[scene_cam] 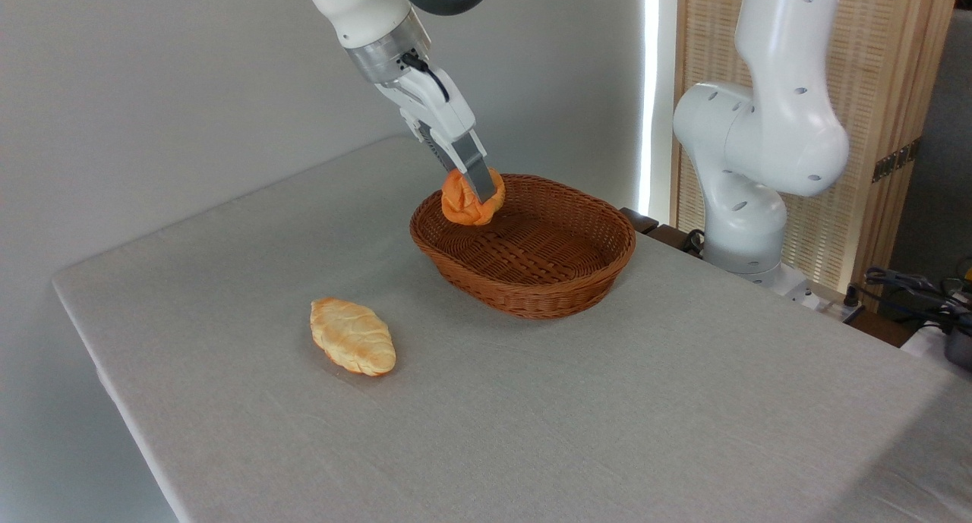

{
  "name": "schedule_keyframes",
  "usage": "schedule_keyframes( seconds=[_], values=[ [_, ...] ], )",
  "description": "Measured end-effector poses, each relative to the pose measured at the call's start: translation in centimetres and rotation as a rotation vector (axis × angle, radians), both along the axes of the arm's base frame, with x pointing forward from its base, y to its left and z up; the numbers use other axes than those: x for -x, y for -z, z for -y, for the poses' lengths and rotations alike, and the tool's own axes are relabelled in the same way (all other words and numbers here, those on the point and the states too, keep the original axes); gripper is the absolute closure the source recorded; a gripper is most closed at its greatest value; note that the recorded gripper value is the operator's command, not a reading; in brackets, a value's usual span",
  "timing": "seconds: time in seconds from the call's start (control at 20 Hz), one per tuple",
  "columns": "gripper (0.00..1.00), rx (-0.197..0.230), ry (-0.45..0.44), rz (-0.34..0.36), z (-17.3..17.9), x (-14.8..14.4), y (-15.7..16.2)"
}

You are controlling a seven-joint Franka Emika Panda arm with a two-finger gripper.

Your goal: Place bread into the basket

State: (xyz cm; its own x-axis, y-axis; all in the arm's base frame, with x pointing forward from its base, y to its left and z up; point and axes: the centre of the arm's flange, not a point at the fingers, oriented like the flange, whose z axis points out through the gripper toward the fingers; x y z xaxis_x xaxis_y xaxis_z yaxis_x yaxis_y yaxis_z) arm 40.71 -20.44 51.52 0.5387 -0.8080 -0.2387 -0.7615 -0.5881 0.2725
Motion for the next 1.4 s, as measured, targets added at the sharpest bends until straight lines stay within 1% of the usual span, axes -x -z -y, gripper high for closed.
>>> schedule_keyframes(
  seconds=[0.2, 0.65, 0.7, 0.8, 0.9, 1.0, 1.1, 1.2, 1.4],
  values=[
    [0.00, -0.006, 0.015, -0.007, 0.6, 0.4, 0.4],
    [0.00, -0.003, 0.011, -0.003, 0.5, 0.2, 0.4],
    [0.00, 0.004, 0.004, 0.013, 0.3, -0.1, 0.0],
    [0.00, 0.033, -0.031, 0.078, -0.8, -1.6, -1.2],
    [0.00, 0.070, -0.094, 0.162, -3.0, -3.7, -2.5],
    [0.00, 0.095, -0.153, 0.257, -5.5, -5.7, -3.5],
    [0.00, 0.095, -0.186, 0.335, -7.3, -7.2, -4.0],
    [0.00, 0.089, -0.210, 0.392, -8.9, -8.4, -4.1],
    [0.00, 0.073, -0.252, 0.451, -11.6, -10.2, -3.7]
  ],
)
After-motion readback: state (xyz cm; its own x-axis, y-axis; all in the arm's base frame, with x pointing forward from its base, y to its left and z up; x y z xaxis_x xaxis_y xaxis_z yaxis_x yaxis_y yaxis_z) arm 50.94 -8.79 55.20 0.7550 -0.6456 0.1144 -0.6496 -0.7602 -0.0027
